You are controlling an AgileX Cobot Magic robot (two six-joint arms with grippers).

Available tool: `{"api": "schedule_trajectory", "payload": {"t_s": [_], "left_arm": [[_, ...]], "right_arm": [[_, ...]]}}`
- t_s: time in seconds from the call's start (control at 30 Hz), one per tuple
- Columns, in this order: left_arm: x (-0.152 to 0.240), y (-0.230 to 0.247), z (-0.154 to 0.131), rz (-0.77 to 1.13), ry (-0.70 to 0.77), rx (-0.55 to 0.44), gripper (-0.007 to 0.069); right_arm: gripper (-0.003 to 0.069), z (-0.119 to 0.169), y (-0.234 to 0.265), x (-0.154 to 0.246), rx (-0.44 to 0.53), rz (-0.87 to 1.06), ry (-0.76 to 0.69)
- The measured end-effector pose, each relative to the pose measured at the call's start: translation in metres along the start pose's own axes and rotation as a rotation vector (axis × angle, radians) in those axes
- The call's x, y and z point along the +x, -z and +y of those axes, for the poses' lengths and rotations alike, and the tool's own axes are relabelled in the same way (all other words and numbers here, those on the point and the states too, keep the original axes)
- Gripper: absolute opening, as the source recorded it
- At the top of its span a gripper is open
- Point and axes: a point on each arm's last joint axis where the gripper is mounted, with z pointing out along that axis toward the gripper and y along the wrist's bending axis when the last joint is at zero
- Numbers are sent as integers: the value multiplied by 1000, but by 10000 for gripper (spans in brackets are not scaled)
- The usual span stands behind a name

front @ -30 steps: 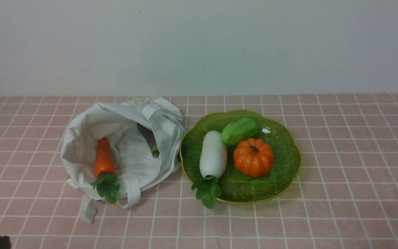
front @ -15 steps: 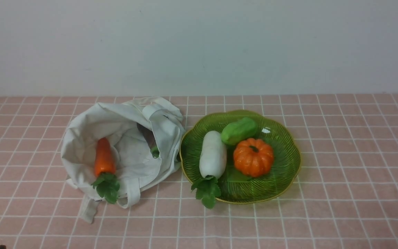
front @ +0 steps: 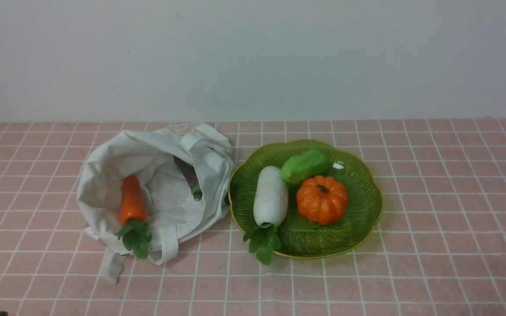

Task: Take vegetables from bag on pink coffee tablecloth place on plate.

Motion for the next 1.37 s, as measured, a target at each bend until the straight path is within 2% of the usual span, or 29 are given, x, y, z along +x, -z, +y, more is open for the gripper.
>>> {"api": "schedule_trajectory", "payload": {"t_s": [1.37], "left_arm": [[0, 0, 0, 1, 15, 0, -4]], "right_arm": [[-15, 0, 0, 0, 0, 0, 0]]}}
